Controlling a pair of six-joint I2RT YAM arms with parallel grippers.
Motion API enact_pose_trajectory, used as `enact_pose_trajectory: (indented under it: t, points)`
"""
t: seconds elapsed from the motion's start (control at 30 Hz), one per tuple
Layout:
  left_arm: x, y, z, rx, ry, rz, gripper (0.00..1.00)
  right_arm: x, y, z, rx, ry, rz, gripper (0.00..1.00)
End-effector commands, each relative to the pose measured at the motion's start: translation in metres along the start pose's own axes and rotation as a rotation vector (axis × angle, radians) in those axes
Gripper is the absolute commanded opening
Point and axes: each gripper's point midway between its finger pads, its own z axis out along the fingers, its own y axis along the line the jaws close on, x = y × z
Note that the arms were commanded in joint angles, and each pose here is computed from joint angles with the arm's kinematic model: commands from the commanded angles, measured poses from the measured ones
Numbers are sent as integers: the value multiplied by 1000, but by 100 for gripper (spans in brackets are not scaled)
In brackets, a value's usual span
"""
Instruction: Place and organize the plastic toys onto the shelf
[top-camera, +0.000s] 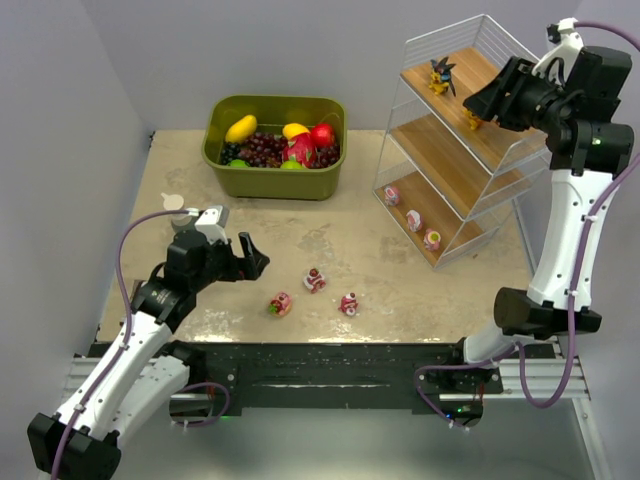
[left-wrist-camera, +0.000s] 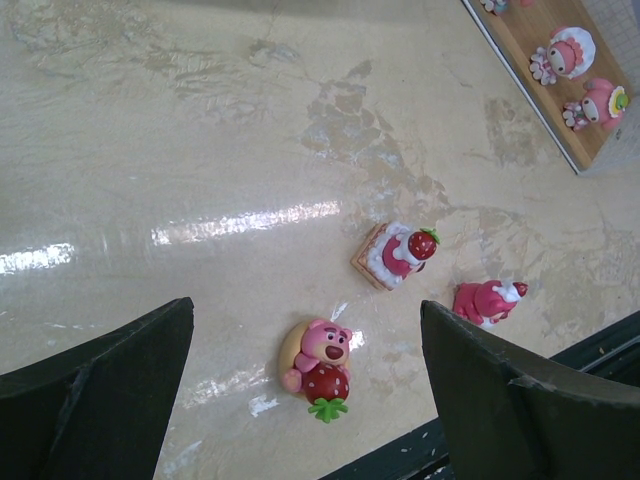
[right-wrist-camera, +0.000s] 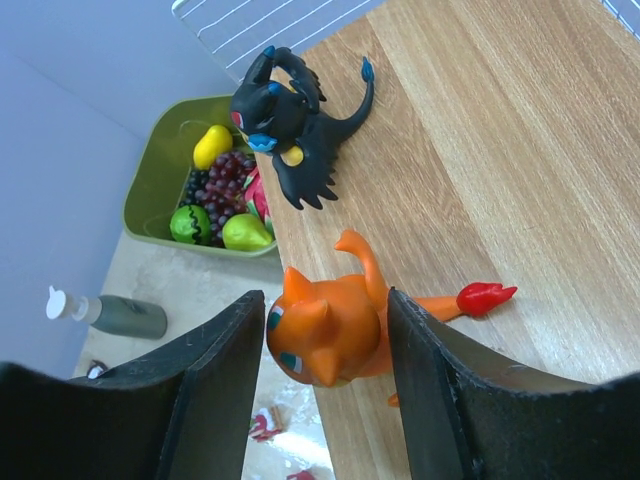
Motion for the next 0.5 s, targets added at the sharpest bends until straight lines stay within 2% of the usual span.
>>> enact_pose_trajectory:
  t: [0.0,0.1,0.47]
  points:
    - [-6,-3,-1,9,-29,12,99,-12,7,-4,-27,-36,-23,57]
    - [-6,-3,-2,10,-31,13,100,-14,9,-6,-30,-45,-28,61]
    - [-6,-4,-3,6,-34,15,100,-25,14,-7,-44,-81,-36,63]
